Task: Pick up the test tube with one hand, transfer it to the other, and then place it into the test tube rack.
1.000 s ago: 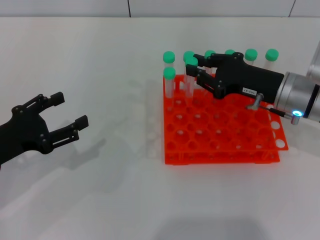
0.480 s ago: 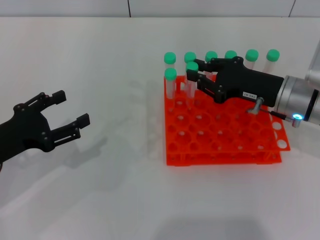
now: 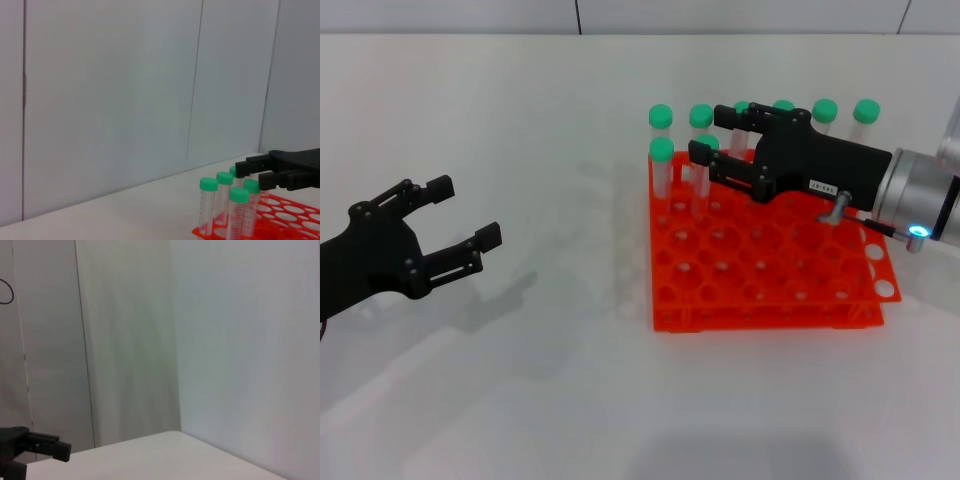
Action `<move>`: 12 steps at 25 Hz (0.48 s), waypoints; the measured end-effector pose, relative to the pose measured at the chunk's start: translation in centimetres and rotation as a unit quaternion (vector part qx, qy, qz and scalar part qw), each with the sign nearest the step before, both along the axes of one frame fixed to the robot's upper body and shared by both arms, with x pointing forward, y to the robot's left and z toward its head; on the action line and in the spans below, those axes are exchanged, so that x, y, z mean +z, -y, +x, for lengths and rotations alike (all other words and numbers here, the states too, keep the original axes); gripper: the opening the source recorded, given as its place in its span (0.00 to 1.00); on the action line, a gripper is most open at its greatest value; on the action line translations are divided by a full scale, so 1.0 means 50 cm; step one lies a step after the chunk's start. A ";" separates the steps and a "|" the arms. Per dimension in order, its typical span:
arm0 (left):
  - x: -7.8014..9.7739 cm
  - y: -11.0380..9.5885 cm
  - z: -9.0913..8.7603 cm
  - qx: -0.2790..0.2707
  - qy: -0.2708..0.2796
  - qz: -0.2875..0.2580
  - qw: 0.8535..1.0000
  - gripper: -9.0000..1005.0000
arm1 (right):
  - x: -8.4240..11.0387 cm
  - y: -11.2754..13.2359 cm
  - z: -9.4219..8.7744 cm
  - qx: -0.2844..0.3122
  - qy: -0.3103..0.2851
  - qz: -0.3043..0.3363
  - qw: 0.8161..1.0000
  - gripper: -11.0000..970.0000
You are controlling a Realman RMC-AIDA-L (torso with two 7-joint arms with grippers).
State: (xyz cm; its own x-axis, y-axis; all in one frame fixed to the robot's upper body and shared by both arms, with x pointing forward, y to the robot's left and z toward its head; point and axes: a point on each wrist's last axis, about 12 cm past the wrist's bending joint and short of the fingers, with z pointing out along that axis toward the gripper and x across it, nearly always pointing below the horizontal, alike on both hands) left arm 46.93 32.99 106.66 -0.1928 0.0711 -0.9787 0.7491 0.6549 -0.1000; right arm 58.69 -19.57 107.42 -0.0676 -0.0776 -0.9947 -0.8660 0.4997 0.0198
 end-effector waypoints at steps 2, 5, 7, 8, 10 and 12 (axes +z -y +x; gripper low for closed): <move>0.001 0.000 0.000 0.000 0.001 0.001 1.000 0.86 | 0.003 0.003 -0.001 0.000 0.002 0.005 1.000 0.56; 0.002 -0.002 0.001 0.001 0.002 0.002 1.000 0.86 | 0.005 0.017 -0.006 -0.004 0.006 0.014 1.000 0.58; 0.003 -0.007 -0.001 0.004 0.003 0.001 1.000 0.86 | 0.006 0.039 -0.014 -0.013 0.015 0.020 1.000 0.58; 0.004 -0.008 -0.001 0.005 0.002 0.001 1.000 0.86 | 0.006 0.052 -0.021 -0.016 0.021 0.022 0.999 0.58; 0.005 -0.011 0.000 0.005 0.001 0.002 1.000 0.86 | 0.007 0.071 -0.032 -0.012 0.024 0.024 0.999 0.58; 0.008 -0.013 0.003 0.003 0.001 0.003 1.000 0.86 | 0.010 0.094 -0.042 -0.005 0.015 0.020 1.000 0.58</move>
State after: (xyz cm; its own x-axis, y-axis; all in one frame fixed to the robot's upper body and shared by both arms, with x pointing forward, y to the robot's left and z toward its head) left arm 47.06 33.63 107.06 -0.1909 0.0767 -0.9786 0.7452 0.6603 -0.0936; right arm 56.58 -24.25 107.93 -0.0381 -0.0373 -0.9986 -0.8619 0.5069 0.0139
